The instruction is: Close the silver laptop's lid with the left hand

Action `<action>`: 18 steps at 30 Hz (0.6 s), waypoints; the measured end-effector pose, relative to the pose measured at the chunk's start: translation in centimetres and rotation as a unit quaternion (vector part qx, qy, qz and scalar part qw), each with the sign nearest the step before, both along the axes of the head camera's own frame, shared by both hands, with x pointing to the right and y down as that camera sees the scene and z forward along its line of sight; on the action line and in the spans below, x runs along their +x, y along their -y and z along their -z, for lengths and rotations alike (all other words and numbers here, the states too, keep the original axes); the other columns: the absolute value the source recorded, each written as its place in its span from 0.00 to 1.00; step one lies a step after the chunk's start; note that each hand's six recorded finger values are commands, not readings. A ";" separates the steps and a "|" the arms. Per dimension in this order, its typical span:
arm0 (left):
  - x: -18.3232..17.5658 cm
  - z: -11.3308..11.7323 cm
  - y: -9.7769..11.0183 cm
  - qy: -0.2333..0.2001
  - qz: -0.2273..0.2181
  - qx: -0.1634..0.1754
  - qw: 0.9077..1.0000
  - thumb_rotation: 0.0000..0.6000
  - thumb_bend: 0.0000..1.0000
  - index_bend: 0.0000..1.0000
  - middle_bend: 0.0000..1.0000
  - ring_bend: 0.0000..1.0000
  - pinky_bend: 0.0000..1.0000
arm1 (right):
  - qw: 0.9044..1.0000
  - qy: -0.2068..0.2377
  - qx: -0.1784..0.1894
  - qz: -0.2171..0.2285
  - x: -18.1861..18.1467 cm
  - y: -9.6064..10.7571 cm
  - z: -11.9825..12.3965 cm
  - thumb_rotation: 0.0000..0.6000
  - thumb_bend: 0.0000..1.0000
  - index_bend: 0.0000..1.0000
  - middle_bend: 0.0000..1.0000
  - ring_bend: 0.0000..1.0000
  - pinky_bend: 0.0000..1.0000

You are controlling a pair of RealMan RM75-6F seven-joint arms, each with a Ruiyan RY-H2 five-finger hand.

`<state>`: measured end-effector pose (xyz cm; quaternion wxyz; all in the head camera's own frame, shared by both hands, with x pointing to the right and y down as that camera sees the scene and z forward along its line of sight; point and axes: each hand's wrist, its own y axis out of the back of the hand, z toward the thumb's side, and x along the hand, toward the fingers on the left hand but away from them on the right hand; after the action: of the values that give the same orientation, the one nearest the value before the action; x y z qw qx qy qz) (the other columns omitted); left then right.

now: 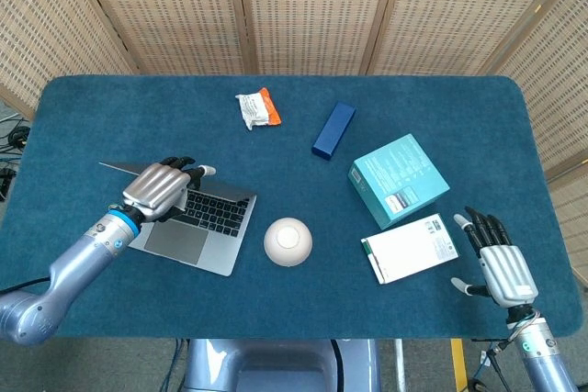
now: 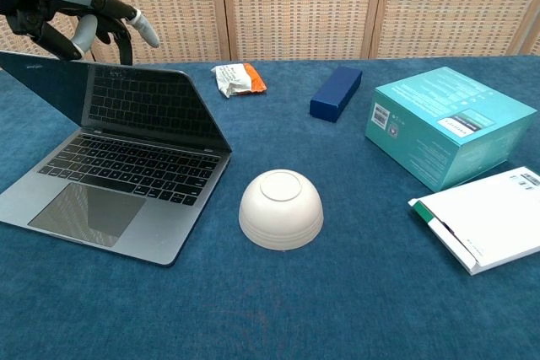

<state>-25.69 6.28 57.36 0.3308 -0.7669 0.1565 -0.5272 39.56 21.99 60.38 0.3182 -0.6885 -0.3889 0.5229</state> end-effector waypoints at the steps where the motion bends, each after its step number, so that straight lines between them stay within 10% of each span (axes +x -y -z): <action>1: 0.0 0.0 -0.2 -0.001 -0.001 -0.003 1.000 1.00 1.00 0.15 0.36 0.11 0.14 | 1.000 0.000 0.000 0.000 0.0 0.0 0.0 1.00 0.09 0.08 0.00 0.00 0.00; 18: -1.0 0.1 -2.8 -0.017 0.001 -0.054 0.998 1.00 1.00 0.15 0.36 0.12 0.14 | 1.000 -0.001 0.002 0.004 -0.2 -0.1 0.2 1.00 0.09 0.08 0.00 0.00 0.00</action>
<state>-26.67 9.09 57.27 0.2859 -0.7921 0.1347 -0.5222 39.37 22.08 60.22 0.3214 -0.6891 -0.3871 0.5215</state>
